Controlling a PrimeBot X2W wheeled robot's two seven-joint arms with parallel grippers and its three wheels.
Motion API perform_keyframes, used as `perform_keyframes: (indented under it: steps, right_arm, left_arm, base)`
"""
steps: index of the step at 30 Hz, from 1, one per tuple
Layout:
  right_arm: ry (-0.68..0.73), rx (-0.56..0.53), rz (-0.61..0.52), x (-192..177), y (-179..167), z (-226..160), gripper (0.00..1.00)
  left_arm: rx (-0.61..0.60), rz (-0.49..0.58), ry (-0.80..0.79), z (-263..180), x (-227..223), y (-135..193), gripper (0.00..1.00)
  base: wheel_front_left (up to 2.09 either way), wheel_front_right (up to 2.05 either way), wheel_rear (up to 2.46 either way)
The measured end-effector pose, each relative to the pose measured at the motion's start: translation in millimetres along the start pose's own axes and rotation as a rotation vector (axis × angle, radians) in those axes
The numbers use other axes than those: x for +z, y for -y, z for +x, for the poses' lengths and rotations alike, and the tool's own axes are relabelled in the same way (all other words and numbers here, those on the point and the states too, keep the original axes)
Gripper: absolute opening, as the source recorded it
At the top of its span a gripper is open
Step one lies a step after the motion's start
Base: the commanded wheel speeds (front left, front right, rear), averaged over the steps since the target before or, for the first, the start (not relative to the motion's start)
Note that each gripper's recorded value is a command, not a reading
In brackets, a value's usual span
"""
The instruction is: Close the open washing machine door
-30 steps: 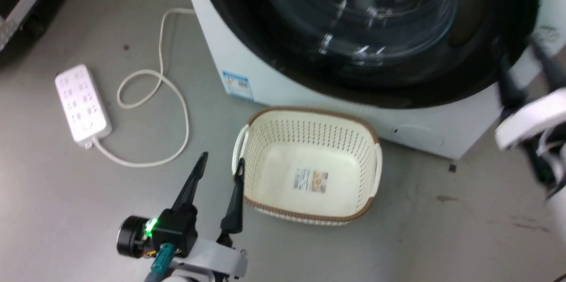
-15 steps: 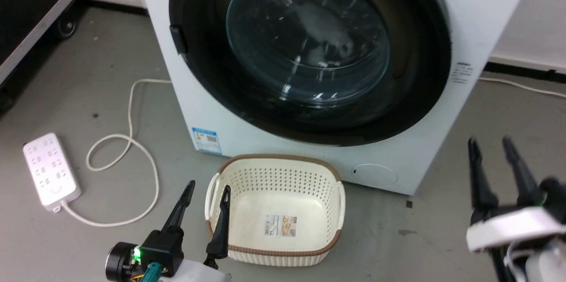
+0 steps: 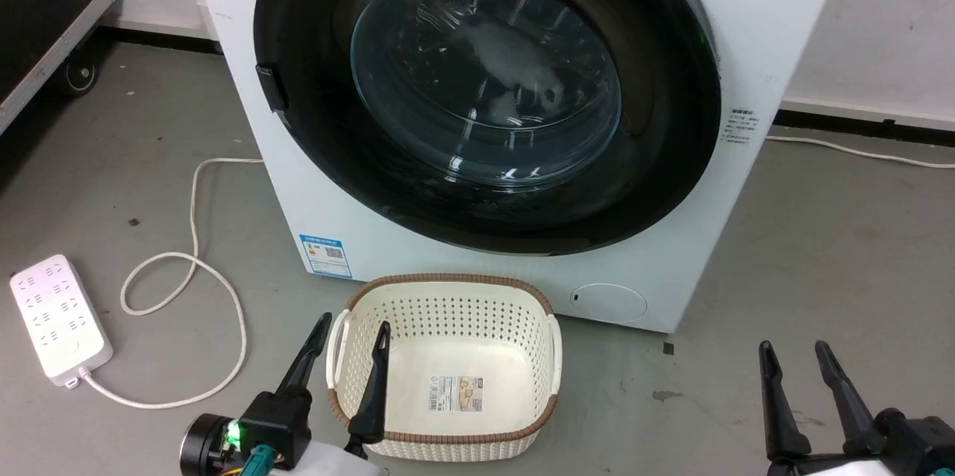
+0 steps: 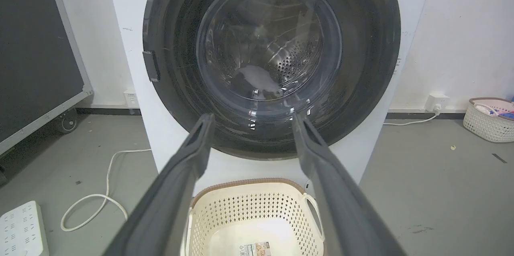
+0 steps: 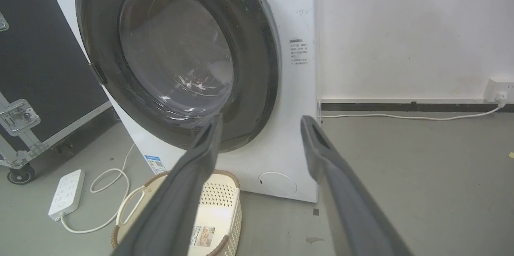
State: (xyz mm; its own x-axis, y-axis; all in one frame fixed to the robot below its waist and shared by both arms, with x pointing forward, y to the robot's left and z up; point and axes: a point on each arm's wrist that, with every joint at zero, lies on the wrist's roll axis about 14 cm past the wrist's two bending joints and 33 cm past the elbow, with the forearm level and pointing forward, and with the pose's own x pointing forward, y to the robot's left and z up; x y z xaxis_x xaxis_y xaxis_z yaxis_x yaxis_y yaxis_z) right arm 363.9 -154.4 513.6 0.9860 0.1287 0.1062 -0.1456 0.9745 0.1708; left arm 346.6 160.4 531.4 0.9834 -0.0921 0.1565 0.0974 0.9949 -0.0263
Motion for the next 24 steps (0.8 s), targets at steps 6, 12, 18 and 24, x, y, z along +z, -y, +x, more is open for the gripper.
perform_keyframes:
  steps: [6,12,18,24]
  right_arm:
    - [0.006,0.001,0.003,1.5,-0.5,-0.2,0.0]
    - [0.005,-0.002,0.004,1.4,0.2,-0.7,0.0]
    - [-0.01,-0.004,-0.004,-0.5,1.1,-1.6,0.0]
    - [-0.02,-0.003,-0.015,-1.6,1.3,-2.3,0.0]
  left_arm:
    - [0.011,-0.022,-0.014,-1.3,-4.5,-1.7,0.0]
    - [0.007,-0.023,-0.016,-0.7,-4.9,-0.2,0.0]
    - [0.007,-0.022,-0.024,0.5,-5.6,-0.3,0.0]
    - [0.013,-0.019,-0.033,1.6,-6.2,-2.0,0.0]
  base:
    - [0.0,0.0,0.0]
    - [0.0,0.0,0.0]
    - [0.0,0.0,0.0]
    - [0.0,0.0,0.0]
